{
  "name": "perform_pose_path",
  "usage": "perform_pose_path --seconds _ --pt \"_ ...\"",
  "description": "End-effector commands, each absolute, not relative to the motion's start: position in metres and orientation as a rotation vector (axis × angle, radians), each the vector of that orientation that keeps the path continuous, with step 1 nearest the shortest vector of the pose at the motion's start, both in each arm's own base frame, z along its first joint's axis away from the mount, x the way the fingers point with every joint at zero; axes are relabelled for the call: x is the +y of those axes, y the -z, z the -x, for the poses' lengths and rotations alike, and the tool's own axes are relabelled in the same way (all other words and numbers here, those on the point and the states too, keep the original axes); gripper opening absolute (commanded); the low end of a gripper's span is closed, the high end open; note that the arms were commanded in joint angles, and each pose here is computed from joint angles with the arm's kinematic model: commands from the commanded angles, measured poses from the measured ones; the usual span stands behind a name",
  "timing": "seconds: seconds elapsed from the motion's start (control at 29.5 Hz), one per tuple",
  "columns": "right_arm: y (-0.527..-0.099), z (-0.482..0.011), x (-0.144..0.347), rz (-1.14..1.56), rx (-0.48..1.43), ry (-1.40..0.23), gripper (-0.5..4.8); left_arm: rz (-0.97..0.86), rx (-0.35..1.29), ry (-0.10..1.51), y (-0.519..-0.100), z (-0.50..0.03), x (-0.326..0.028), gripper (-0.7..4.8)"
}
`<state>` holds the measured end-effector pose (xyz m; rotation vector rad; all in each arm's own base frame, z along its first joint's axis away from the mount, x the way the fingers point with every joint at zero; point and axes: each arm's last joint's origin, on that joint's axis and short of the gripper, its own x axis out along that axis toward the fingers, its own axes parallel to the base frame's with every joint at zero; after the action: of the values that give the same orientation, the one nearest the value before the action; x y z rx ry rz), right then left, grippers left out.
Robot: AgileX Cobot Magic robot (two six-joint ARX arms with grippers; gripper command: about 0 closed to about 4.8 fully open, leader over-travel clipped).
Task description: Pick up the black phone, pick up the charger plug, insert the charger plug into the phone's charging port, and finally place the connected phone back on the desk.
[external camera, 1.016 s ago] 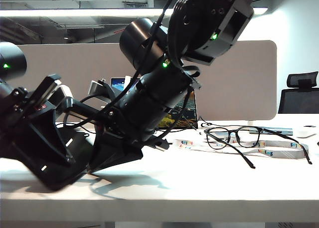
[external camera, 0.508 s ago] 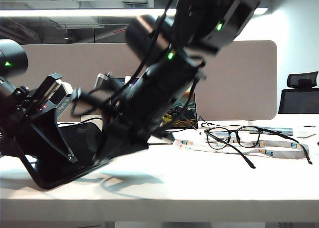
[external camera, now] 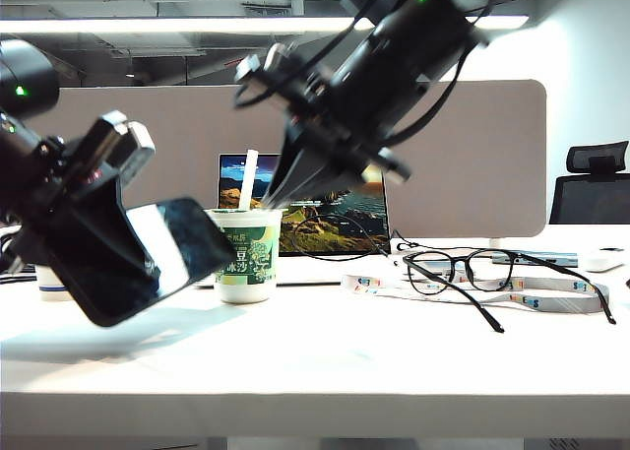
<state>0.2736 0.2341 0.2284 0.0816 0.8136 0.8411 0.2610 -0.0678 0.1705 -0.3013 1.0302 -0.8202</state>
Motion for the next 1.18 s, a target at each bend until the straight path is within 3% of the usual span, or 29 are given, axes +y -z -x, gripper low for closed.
perform_pose_path --seconds 0.03,0.3,0.61,0.95,1.18 --pt "-0.249 -0.27 0.223 -0.049 0.753 -0.879 -0.03 0.257 0.934 0.898 -0.188 -0.258 -0.069 -0.06" --pt "-0.293 -0.258 0.199 -0.054 0.607 -0.901 -0.03 0.216 0.793 0.934 -0.223 -0.242 -0.066 -0.06" --pt "-0.331 -0.235 0.182 -0.099 0.492 -1.023 -0.03 0.031 0.535 0.993 -0.264 -0.217 -0.061 -0.06" --pt "-0.354 -0.213 0.177 -0.146 0.437 -1.358 -0.03 -0.109 0.214 1.145 -0.302 -0.192 -0.07 -0.06" --pt "-0.364 -0.202 0.172 -0.151 0.41 -1.43 -0.03 -0.144 0.052 1.197 -0.32 -0.182 -0.08 -0.06"
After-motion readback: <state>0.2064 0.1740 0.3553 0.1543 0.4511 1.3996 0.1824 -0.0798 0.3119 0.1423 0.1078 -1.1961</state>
